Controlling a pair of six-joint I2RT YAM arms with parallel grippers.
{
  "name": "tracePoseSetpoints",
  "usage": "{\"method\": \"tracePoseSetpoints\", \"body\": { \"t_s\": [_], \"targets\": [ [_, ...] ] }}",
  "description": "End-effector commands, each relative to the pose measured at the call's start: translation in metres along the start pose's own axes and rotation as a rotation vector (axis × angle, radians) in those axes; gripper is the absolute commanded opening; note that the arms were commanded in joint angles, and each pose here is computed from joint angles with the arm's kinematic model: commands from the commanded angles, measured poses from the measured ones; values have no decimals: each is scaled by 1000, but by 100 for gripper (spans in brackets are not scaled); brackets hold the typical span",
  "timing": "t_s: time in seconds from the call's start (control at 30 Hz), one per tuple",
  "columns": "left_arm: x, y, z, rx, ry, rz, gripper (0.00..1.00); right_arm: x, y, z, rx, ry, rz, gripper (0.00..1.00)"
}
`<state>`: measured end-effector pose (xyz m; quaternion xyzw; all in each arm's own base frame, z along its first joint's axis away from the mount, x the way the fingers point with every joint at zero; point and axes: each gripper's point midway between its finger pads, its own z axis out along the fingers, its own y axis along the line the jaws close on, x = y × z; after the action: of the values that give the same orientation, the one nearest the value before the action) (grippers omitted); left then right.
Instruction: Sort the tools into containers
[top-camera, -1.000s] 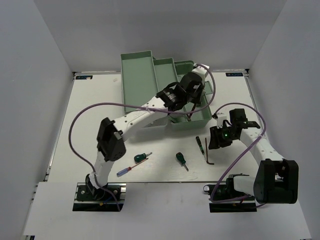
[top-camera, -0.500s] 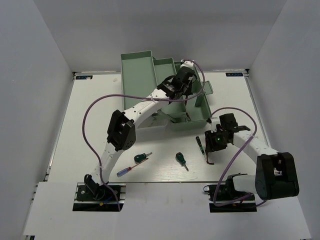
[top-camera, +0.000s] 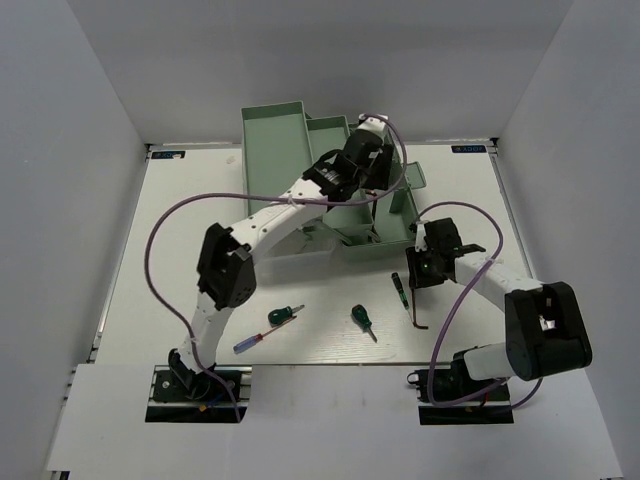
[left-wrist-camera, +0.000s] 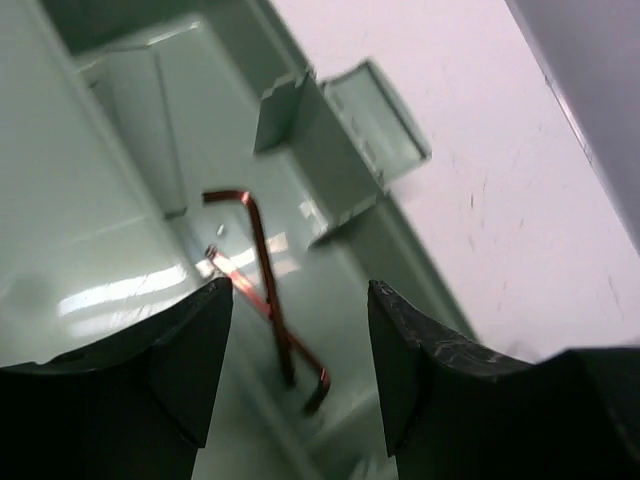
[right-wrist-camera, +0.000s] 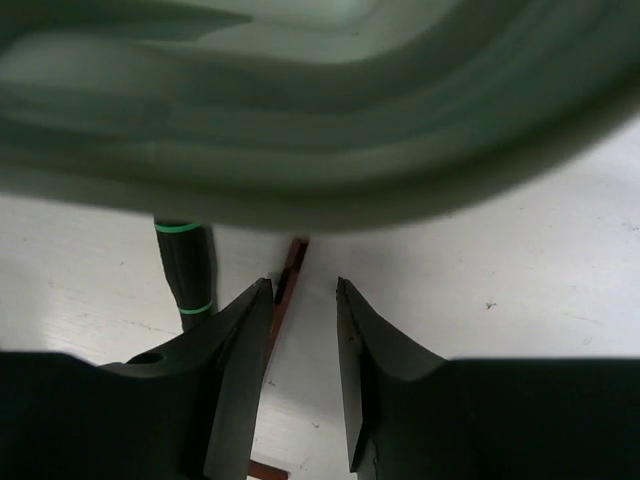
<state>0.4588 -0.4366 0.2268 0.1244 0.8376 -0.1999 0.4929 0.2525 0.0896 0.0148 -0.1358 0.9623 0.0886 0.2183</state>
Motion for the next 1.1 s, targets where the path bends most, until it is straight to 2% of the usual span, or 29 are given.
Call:
{"method": "tracePoseSetpoints", "body": {
  "t_s": [0.0,0.03,0.13,0.17,0.23,0.3,0.4,0.43,0.47,0.5,0.67,0.77,0.9,1.0,1.03,1.07],
  "targets": [
    [-62,-13,-85,66,-135,35,67,24,-10,5,92,93,0,38],
    [-81,-17,-124,103,-184,23,67,26,-14,5,121,102,-16,38],
    [-16,11,-141,59,-73,58,67,36,-19,5,163,148,-49,37],
    [-27,15,-170,73,-110,32,67,44,-22,4,174,179,-56,37],
    [10,30,-183,46,-43,26,67,52,-24,3,193,199,-63,34],
    [18,36,-212,57,-41,-12,67,53,-28,1,203,196,-107,30],
    [66,50,-226,36,51,-16,66,53,-28,-1,206,213,-114,22],
    [75,47,-229,50,71,-5,64,52,-28,-1,206,215,-120,17],
    [82,50,-231,43,88,-12,62,51,-25,0,182,219,-122,5],
    [99,49,-231,49,130,-6,62,53,-23,-1,174,230,-123,0],
    [137,27,-243,150,234,35,59,47,-8,-3,85,227,-96,0],
    [167,18,-247,201,312,74,59,34,10,-13,-24,178,-94,0],
    [195,8,-251,266,399,101,62,-13,40,-55,-199,-15,-157,0],
    [218,2,-247,297,481,96,66,-42,53,-92,-275,-94,-186,0],
    [222,-4,-247,318,491,100,67,-62,62,-114,-318,-169,-201,0],
    [228,-7,-244,317,516,68,67,-62,64,-120,-332,-169,-210,0]
  ]
}}
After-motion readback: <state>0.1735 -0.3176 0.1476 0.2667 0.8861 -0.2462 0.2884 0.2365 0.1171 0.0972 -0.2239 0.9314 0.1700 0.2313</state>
